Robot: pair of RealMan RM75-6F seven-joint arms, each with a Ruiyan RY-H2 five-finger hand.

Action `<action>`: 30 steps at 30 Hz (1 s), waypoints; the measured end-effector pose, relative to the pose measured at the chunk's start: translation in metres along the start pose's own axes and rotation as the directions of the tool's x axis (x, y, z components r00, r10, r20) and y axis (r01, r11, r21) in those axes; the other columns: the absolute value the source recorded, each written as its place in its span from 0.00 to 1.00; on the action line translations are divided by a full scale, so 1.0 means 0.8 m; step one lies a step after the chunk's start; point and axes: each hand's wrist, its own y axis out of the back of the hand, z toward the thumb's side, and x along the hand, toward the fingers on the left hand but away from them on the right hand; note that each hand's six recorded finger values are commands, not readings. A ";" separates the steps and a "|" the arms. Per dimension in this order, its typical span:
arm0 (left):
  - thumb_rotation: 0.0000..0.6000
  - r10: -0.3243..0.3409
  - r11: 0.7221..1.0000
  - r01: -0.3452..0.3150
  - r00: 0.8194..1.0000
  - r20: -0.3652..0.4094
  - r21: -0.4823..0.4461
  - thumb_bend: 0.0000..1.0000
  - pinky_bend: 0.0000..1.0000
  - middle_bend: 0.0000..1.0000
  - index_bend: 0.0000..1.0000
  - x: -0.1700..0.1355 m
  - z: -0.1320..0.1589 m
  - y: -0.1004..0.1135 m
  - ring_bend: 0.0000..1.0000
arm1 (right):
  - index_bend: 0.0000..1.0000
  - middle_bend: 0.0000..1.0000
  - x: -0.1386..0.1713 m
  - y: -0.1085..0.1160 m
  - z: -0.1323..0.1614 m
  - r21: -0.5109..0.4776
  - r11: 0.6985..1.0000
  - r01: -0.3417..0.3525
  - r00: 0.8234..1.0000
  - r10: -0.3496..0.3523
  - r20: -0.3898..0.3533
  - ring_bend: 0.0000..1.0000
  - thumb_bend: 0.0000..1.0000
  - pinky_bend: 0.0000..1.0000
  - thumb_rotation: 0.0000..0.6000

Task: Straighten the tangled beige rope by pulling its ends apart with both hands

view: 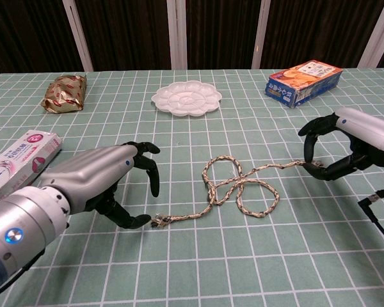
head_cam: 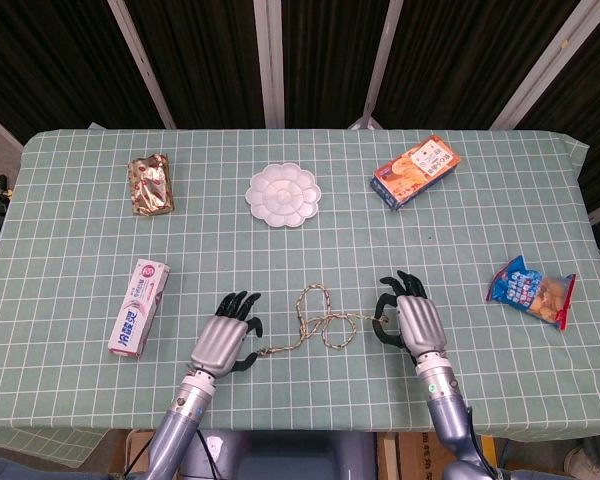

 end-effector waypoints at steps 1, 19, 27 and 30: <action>1.00 -0.002 1.000 0.002 1.000 0.001 -0.001 0.35 0.00 0.06 0.48 0.000 0.002 -0.002 0.00 | 0.62 0.22 0.000 0.000 0.000 0.001 1.000 0.000 1.000 0.000 0.000 0.00 0.43 0.00 1.00; 1.00 -0.037 0.999 0.036 0.999 -0.029 -0.021 0.48 0.00 0.09 0.53 0.012 0.014 -0.032 0.00 | 0.62 0.22 0.000 0.006 -0.002 -0.001 1.000 0.002 1.000 -0.002 0.012 0.00 0.44 0.00 1.00; 1.00 -0.044 0.999 0.043 0.998 -0.036 -0.026 0.51 0.00 0.10 0.57 0.012 0.013 -0.036 0.00 | 0.62 0.22 0.001 0.006 -0.001 0.001 1.000 0.003 1.000 -0.003 0.010 0.00 0.44 0.00 1.00; 1.00 -0.044 0.999 0.043 0.998 -0.043 -0.021 0.52 0.00 0.10 0.58 0.011 0.009 -0.036 0.00 | 0.62 0.22 0.000 0.009 -0.001 0.003 1.000 0.008 1.000 -0.008 0.011 0.00 0.44 0.00 1.00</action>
